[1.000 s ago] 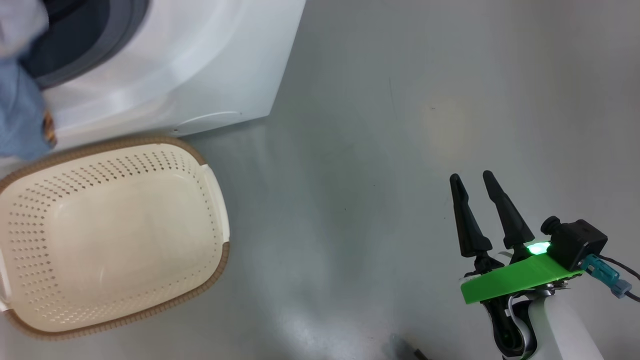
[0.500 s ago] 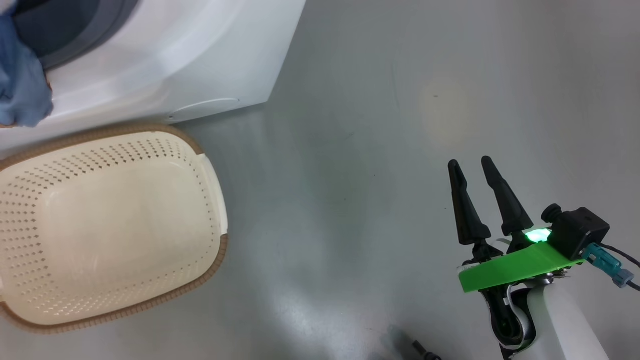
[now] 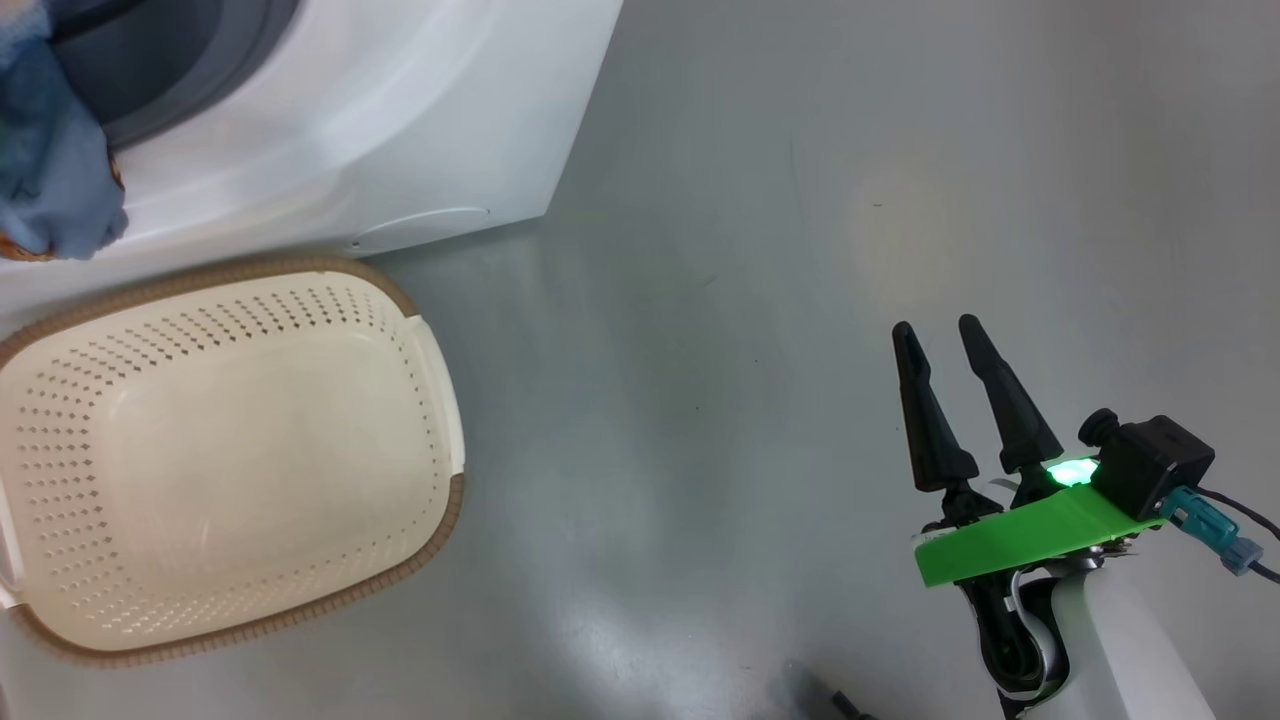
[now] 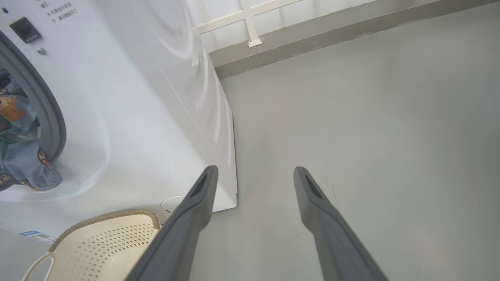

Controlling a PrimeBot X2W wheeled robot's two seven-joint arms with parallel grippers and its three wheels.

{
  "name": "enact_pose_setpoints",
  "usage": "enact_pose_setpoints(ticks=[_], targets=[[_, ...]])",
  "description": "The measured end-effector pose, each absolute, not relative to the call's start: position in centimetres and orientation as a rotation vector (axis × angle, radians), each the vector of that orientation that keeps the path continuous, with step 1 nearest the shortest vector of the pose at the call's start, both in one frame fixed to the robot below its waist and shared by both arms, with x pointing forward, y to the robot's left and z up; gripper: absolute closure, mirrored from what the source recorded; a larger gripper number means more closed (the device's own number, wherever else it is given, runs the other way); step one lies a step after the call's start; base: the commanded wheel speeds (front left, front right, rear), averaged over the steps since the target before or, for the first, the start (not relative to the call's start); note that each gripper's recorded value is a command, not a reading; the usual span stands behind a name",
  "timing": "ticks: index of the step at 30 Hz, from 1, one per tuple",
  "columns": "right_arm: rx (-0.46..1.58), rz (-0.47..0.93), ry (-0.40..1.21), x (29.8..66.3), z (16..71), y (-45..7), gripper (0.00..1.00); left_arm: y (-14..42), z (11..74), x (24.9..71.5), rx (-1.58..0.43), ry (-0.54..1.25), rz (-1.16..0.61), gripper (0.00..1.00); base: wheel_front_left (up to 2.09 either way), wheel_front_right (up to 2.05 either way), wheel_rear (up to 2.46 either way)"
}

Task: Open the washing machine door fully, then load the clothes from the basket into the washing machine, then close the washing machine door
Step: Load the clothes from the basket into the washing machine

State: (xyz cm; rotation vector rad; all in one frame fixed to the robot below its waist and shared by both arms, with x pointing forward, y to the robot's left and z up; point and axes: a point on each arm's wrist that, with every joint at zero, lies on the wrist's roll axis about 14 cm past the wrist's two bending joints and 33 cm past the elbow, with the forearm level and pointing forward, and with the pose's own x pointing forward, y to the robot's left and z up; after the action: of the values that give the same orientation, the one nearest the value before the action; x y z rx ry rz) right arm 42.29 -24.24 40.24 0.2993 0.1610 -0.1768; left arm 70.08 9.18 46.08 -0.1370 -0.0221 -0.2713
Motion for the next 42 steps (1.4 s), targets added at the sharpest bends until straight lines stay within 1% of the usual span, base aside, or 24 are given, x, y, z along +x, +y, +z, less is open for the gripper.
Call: enact_pose_setpoints(ticks=[2, 8, 15, 22, 33, 42], targets=[[0.300, -0.175, 0.159, 42.3, 40.3, -24.2, 0.00, 8.8, 44.2, 69.5, -0.107, 0.040, -0.286, 0.00, 0.00, 0.00, 0.00], [0.302, -0.171, 0.154, 42.3, 40.6, -24.1, 0.00, 8.4, 41.5, 68.7, -0.050, 0.145, -0.309, 0.00, 0.00, 0.00, 0.00], [0.305, -0.165, 0.149, 42.4, 40.7, -23.9, 0.00, 8.2, 42.7, 69.0, -0.063, 0.124, -0.313, 0.00, 0.00, 0.00, 0.00], [0.307, -0.159, 0.128, 42.6, 41.5, -23.8, 0.00, 8.6, 45.1, 68.6, -0.138, 0.062, -0.289, 0.00, 0.00, 0.00, 0.00], [0.298, -0.127, 0.094, 43.1, 42.7, -23.0, 0.00, 9.3, 45.3, 64.4, -0.200, 0.032, -0.266, 0.00, 0.00, 0.00, 0.00], [0.273, -0.083, 0.064, 43.6, 44.0, -22.2, 0.00, 11.1, 43.4, 58.3, -0.180, 0.069, -0.233, 0.00, 0.00, 0.00, 0.00]])
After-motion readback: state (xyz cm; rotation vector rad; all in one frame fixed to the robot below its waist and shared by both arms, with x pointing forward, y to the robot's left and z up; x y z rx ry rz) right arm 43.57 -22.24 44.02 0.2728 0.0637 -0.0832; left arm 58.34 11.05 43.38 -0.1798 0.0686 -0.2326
